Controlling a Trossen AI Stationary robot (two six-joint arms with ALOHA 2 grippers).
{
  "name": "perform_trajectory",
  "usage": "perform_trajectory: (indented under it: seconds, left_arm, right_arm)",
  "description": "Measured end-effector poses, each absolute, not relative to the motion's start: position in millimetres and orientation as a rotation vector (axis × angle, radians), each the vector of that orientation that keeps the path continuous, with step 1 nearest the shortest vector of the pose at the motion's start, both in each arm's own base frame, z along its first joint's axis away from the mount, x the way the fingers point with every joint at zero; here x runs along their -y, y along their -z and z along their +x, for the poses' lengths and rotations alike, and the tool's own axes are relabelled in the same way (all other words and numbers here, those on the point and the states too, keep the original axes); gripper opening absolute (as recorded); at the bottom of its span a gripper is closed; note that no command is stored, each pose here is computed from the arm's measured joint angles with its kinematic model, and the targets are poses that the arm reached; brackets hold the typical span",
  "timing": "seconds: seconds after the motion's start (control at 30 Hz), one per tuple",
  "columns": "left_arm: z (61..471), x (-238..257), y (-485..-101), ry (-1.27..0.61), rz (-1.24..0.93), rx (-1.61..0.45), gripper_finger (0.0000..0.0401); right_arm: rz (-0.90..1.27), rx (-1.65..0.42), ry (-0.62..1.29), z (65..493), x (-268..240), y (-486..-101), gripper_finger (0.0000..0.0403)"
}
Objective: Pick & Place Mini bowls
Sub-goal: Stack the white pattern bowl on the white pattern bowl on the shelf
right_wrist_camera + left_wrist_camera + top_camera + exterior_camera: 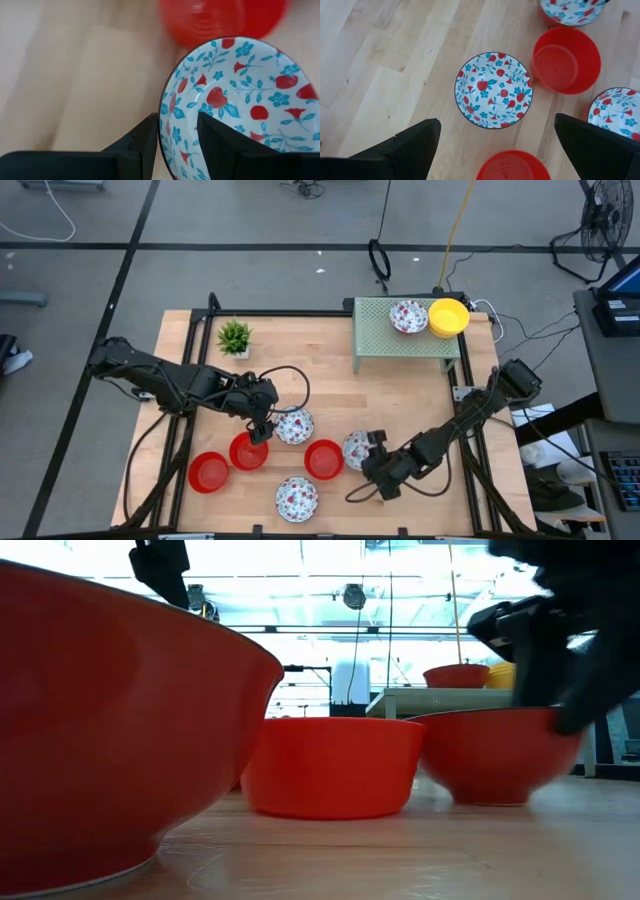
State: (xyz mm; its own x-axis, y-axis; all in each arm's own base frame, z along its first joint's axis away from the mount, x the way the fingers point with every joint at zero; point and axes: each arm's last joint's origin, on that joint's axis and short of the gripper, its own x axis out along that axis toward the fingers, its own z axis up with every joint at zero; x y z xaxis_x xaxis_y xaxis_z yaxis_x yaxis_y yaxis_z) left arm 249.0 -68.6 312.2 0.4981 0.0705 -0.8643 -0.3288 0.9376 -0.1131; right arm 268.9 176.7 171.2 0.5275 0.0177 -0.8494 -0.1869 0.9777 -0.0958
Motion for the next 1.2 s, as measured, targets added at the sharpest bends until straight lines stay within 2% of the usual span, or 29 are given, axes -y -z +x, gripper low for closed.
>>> perform_trajectory:
  seconds: [0.33, 0.57, 0.73, 0.87, 1.03, 1.2]
  left_arm:
    - [249.0, 68.6, -312.2, -0.245, -0.279, -1.024, 0.0395]
    - [249.0, 68.6, -312.2, -0.244, -0.277, -1.024, 0.0395]
    - [249.0, 68.6, -312.2, -0.244, -0.277, -1.024, 0.0395]
    - [249.0, 68.6, -312.2, -0.242, -0.272, -1.025, 0.0395]
    - [249.0, 68.6, -312.1, -0.241, -0.271, -1.025, 0.0395]
    - [249.0, 68.3, -312.2, -0.249, -0.263, -1.021, 0.0395]
  right_arm:
    - [-0.030, -1.085, 0.052, 277.6, -148.9, -168.1, 0.0117]
    - [0.019, -1.139, 0.097, 278.7, -137.3, -166.2, 0.0069]
    - [0.029, -1.123, 0.089, 281.8, -135.4, -167.8, 0.0016]
    - [0.032, -1.111, 0.094, 281.0, -134.3, -171.4, 0.0010]
    - [0.109, -1.068, 0.051, 275.6, -133.5, -190.7, 0.0003]
    - [0.178, -0.933, 0.049, 264.1, -126.6, -227.9, 0.0002]
